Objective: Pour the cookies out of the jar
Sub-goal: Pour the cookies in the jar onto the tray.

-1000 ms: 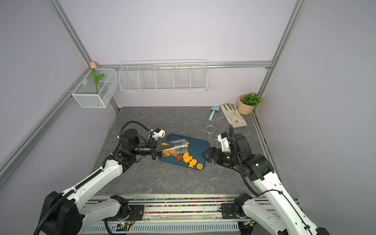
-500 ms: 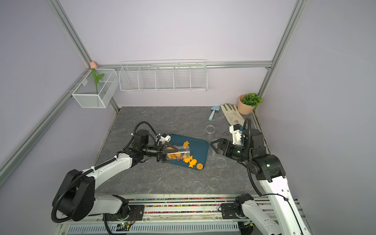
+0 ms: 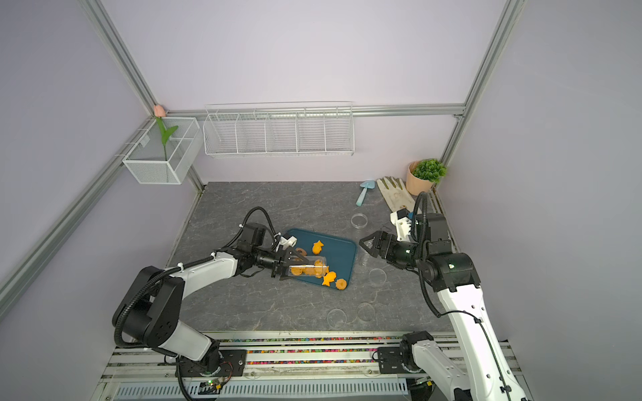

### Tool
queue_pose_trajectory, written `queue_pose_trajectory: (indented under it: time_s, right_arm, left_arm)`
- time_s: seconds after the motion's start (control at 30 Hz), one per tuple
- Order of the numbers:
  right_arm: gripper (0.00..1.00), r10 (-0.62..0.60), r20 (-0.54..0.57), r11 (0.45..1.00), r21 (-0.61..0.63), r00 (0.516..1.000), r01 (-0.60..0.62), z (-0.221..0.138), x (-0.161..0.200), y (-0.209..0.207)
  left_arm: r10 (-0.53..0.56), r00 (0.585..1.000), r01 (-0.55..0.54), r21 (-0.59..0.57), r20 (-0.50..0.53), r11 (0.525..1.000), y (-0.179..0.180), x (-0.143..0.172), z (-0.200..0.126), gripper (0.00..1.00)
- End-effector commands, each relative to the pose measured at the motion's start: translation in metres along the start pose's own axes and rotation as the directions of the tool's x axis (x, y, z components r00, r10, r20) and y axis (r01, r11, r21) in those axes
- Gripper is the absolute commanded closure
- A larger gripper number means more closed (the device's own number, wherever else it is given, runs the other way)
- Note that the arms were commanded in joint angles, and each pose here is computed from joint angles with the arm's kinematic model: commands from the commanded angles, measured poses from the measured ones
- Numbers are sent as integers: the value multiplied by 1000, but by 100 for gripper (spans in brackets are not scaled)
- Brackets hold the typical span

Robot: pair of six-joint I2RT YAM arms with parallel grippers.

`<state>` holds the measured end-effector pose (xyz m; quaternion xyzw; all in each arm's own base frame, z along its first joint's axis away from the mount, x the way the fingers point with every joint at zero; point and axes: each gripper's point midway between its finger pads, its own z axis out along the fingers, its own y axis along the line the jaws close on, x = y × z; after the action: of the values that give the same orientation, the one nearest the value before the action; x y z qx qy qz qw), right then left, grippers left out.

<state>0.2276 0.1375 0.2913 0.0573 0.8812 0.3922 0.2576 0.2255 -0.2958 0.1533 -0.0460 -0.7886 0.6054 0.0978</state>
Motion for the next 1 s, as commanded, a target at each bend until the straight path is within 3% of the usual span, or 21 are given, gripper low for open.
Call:
queue_pose_trajectory:
  time_s: [0.0, 0.23, 0.53, 0.97]
  right_arm:
    - [12, -12, -40, 1000, -10, 999, 11, 3, 8, -3]
    - [12, -9, -71, 1000, -9, 997, 8, 7, 12, -7]
    - [11, 10, -80, 1000, -19, 997, -12, 14, 13, -11]
    - [12, 38, -85, 999, -25, 996, -40, 13, 22, -14]
  left_arm:
    - [50, 999, -49, 10, -15, 999, 0, -11, 2, 30]
    - [19, 998, -23, -71, -63, 997, 22, -15, 7, 30]
    - [20, 996, -28, -95, -82, 995, 24, -12, 6, 30]
    - [44, 997, -50, -96, -68, 994, 15, -32, 9, 30]
